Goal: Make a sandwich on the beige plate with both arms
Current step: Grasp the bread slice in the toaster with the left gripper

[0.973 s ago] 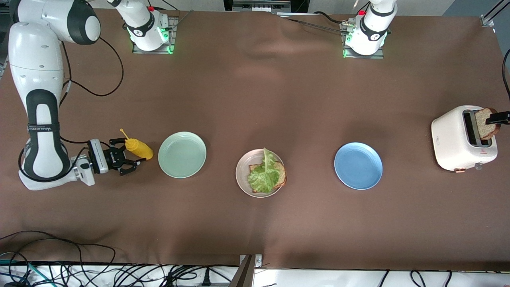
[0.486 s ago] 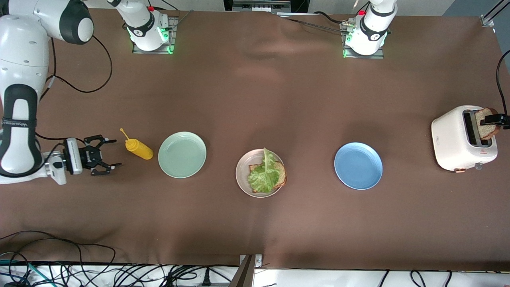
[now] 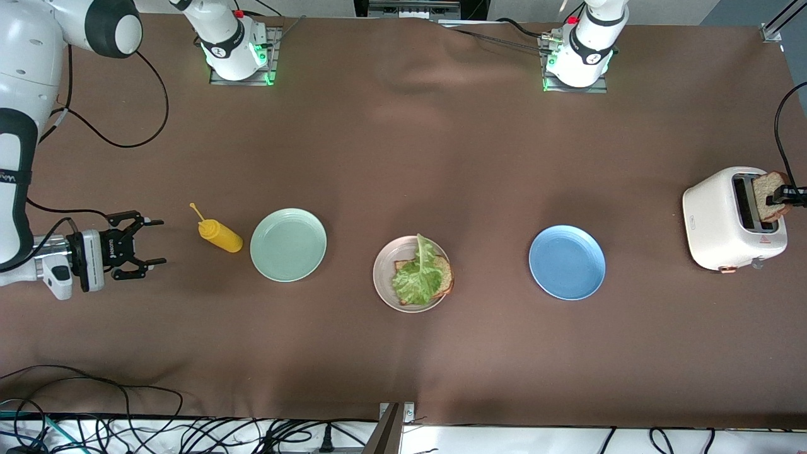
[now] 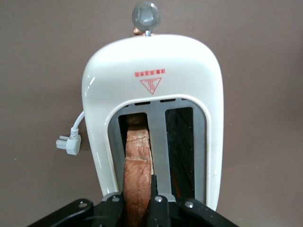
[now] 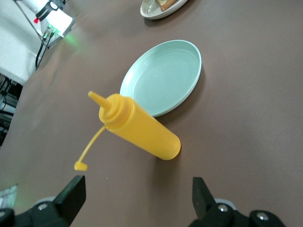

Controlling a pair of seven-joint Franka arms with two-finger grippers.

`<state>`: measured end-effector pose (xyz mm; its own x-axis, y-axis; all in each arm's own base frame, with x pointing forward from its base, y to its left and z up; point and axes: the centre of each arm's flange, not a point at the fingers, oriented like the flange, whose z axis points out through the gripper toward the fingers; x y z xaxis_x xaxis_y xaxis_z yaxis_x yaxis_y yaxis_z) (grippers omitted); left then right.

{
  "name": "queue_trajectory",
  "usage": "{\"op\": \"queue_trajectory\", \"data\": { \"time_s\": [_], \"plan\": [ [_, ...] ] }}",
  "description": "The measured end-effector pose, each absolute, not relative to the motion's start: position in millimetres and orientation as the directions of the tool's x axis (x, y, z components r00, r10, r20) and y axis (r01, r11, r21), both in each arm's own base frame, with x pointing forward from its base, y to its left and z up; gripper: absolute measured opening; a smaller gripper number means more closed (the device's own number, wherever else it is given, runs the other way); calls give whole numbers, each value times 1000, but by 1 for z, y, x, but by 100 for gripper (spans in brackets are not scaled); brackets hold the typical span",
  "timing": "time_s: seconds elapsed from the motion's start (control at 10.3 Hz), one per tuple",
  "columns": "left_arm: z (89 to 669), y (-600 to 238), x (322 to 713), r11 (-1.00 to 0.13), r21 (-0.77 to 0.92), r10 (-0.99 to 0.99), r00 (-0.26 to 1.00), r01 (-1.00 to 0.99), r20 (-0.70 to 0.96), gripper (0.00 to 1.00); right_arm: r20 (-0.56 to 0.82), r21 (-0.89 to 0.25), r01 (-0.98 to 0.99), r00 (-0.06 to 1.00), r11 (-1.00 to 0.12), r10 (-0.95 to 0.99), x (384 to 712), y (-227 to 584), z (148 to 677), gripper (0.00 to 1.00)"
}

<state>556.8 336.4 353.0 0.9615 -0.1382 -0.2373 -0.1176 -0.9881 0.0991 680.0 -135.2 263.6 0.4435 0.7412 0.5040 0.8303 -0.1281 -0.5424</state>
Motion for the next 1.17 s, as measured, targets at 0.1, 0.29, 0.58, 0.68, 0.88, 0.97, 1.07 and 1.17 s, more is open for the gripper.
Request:
{"op": "queue_trajectory", "data": {
  "time_s": [0.1,0.29,0.58,0.68,0.88,0.97,1.07,1.17],
  "plan": [
    [362,333,560,-987,114,-141,961,-116,-240,13,446,-572,799,494,-187,747,682,-130,279,100],
    [392,317,573,-982,125,-169,953,-141,-252,13,322,-592,746,565,-305,759,686,-110,319,100],
    [443,297,582,-976,149,-196,943,-160,-269,10,143,-528,694,641,-490,754,688,-67,394,100],
    [465,287,585,-973,156,-210,940,-172,-269,10,88,-490,684,656,-541,750,685,-54,416,100],
    [490,254,593,-953,237,-247,936,-187,-251,10,17,-436,688,650,-580,760,680,-35,438,100],
    [492,238,598,-943,290,-235,944,-164,-230,10,0,-425,685,654,-592,757,679,-33,441,100],
    [491,221,604,-933,340,-196,956,-114,-217,10,-25,-418,665,673,-619,739,679,-35,442,100],
    [486,199,612,-921,385,-158,962,-62,-223,10,-76,-401,630,701,-666,709,676,-33,444,100]
  ]
}}
